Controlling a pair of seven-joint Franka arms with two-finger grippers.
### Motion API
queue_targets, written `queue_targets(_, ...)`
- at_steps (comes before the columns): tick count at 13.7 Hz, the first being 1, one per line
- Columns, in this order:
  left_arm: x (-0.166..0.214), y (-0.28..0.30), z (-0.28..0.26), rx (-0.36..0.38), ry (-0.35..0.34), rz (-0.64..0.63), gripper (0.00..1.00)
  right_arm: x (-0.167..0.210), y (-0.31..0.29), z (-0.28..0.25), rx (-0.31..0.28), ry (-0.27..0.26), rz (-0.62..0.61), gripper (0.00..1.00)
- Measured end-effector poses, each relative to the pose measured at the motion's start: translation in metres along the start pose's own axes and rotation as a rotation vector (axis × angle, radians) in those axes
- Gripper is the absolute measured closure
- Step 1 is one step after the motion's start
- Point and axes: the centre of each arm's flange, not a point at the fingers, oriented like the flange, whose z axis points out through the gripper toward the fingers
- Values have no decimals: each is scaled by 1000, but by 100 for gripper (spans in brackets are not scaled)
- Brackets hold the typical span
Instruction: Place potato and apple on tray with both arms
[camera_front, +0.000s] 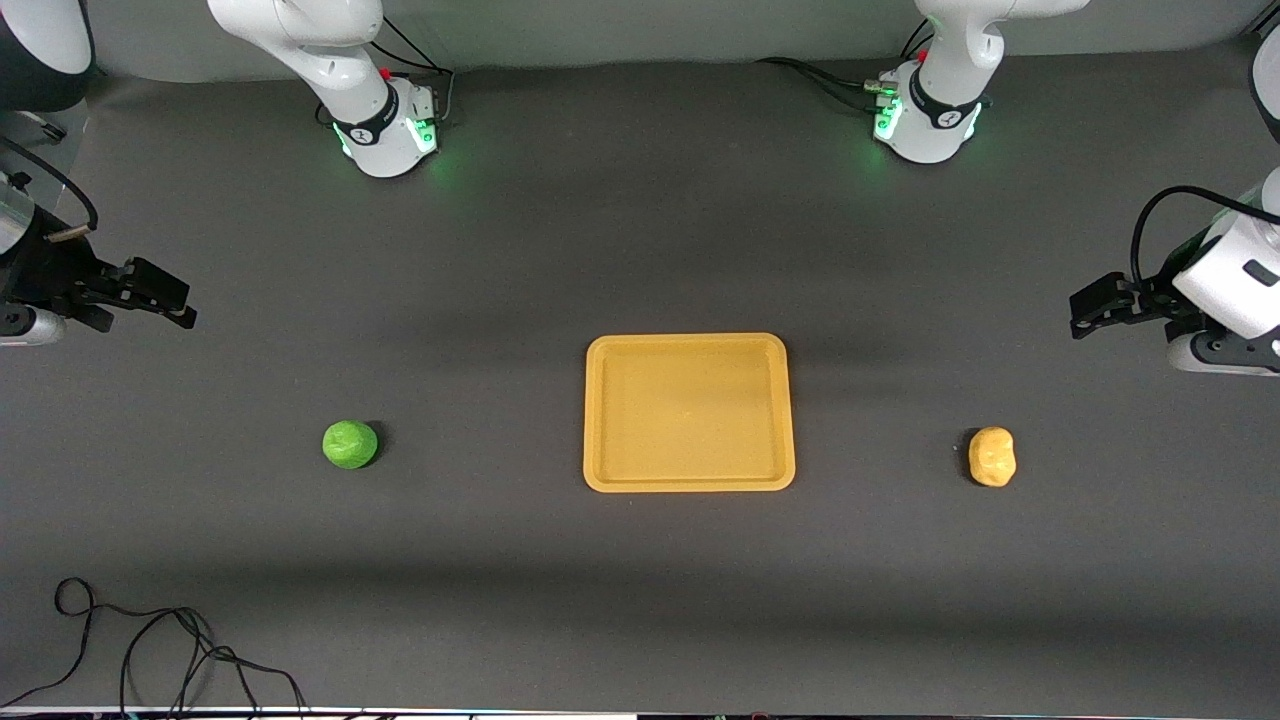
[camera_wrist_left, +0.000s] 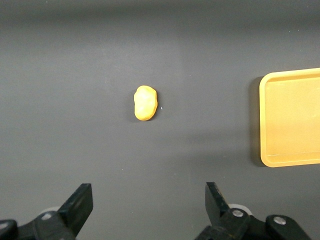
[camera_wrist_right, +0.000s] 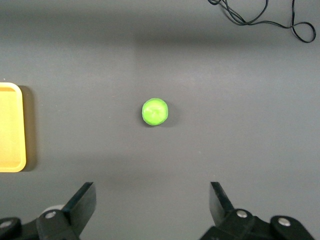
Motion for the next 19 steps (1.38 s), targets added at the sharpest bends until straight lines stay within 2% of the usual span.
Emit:
queue_targets(13, -1, -3, 1, 0, -8, -5, 0, -4, -13, 21, 0, -65, -24, 0)
queue_targets(16, 0, -4, 4, 0, -12, -7, 0, -5, -17, 46, 0, -80, -30, 0)
queue_targets(19, 2, -4, 12, 0, -26, -10, 0, 0, -15, 96, 1, -64, -30, 0)
